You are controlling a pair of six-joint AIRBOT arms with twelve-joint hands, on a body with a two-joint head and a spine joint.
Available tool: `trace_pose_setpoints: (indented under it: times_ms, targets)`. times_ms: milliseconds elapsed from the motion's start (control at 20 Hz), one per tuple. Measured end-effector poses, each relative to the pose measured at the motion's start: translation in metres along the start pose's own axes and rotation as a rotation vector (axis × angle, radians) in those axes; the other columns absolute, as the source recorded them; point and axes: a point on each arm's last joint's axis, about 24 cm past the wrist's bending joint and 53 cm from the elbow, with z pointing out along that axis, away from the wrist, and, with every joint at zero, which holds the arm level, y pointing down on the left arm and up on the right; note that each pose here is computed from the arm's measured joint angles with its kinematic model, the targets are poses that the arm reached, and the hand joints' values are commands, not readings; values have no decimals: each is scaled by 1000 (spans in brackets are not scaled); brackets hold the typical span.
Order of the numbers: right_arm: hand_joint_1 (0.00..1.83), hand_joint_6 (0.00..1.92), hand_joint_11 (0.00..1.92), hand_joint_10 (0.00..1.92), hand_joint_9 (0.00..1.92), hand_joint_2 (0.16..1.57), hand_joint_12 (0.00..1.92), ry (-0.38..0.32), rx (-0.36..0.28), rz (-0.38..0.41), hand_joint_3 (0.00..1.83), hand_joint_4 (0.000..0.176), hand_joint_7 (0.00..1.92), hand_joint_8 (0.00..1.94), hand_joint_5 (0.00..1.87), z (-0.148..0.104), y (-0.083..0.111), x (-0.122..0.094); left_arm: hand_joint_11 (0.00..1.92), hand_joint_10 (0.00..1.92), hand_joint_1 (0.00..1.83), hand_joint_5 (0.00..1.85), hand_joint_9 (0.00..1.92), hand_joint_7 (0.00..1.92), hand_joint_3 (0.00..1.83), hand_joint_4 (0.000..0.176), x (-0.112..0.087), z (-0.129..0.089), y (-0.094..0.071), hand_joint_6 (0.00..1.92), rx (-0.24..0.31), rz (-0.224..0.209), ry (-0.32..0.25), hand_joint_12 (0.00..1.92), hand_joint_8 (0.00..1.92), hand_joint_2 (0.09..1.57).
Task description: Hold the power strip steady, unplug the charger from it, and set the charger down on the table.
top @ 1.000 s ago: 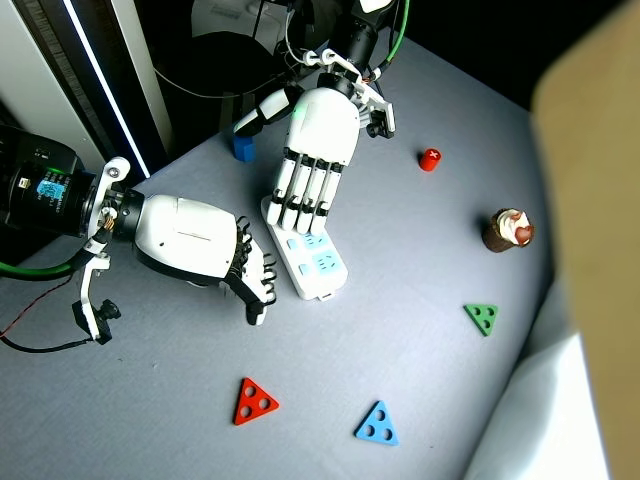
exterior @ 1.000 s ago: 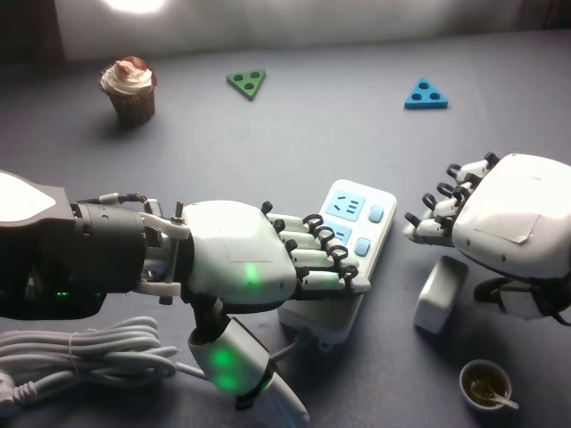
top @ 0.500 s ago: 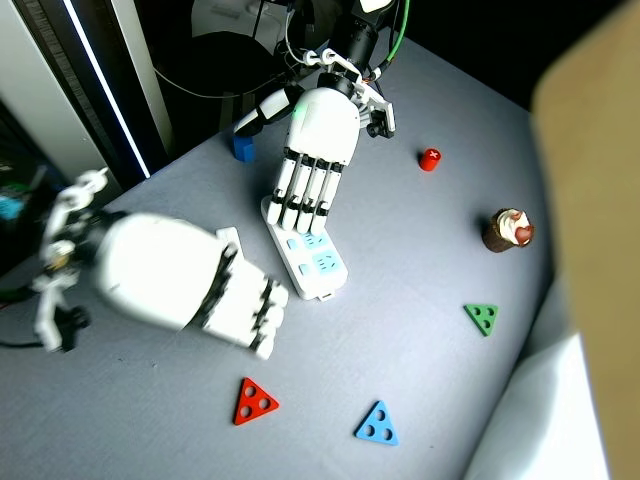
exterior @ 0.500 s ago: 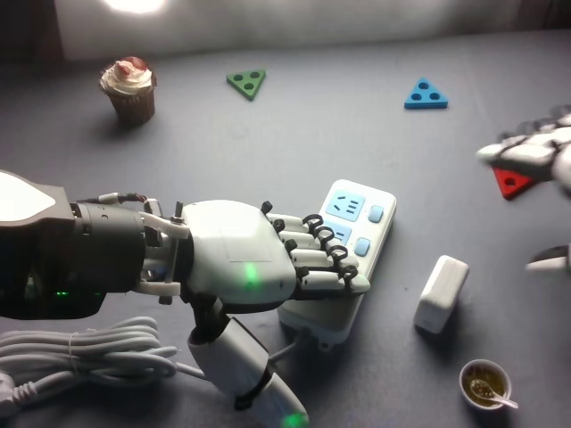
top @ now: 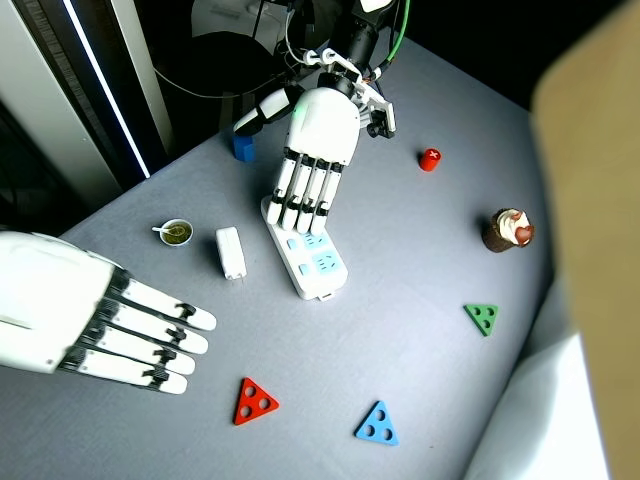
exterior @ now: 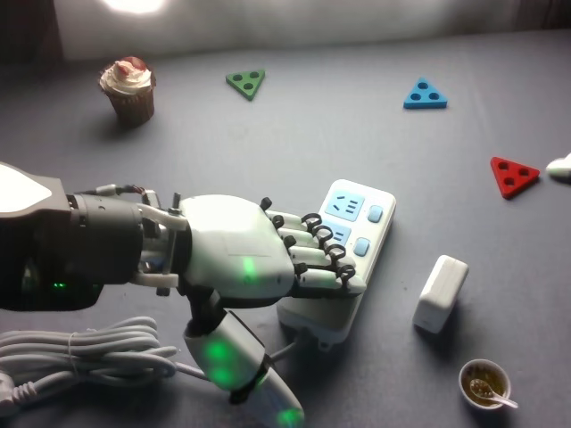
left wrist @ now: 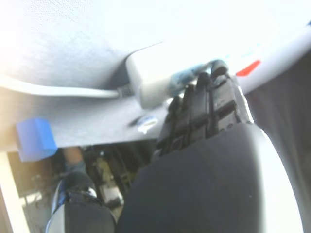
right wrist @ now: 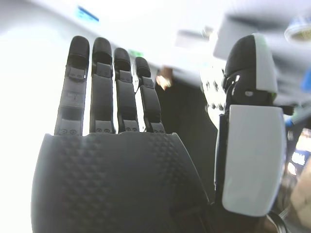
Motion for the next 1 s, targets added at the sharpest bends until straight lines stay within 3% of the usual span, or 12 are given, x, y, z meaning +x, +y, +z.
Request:
trace_pose_setpoints:
  times_ms: [100, 300, 600, 800, 1000]
  targets:
    - [724, 1, 196, 3, 315, 1009, 304, 0, -18, 9, 14, 0, 233, 1, 188, -5, -2, -1, 40, 2, 0, 0, 5, 0, 0, 0, -6, -2, 0, 0, 1, 7, -12, 33, 0, 853]
    - [748, 17, 215, 6, 333, 1006, 306, 74, -51, 2, 3, 0, 273, 11, 247, -16, -4, 17, 36, 1, 0, 0, 1, 0, 2, 0, -35, -7, -6, 0, 18, 17, -67, 30, 0, 856]
    - [630, 0, 233, 0, 302, 1044, 239, 26, -43, 10, 2, 0, 273, 0, 198, -29, -7, 0, 37, 0, 0, 0, 2, 0, 1, 0, -68, -20, -14, 0, 34, 4, -140, 30, 0, 854]
    - [665, 7, 240, 1, 312, 1035, 222, 61, -69, 2, 0, 0, 294, 3, 236, -31, 1, 12, 42, 2, 0, 0, 5, 0, 0, 0, -90, -26, -21, 0, 49, -4, -185, 31, 0, 854]
    - [660, 5, 263, 7, 336, 1043, 217, 60, -70, 3, 2, 0, 315, 6, 243, -31, 1, 12, 37, 0, 0, 0, 1, 0, 4, 0, -90, -26, -25, 0, 60, -9, -185, 29, 0, 865]
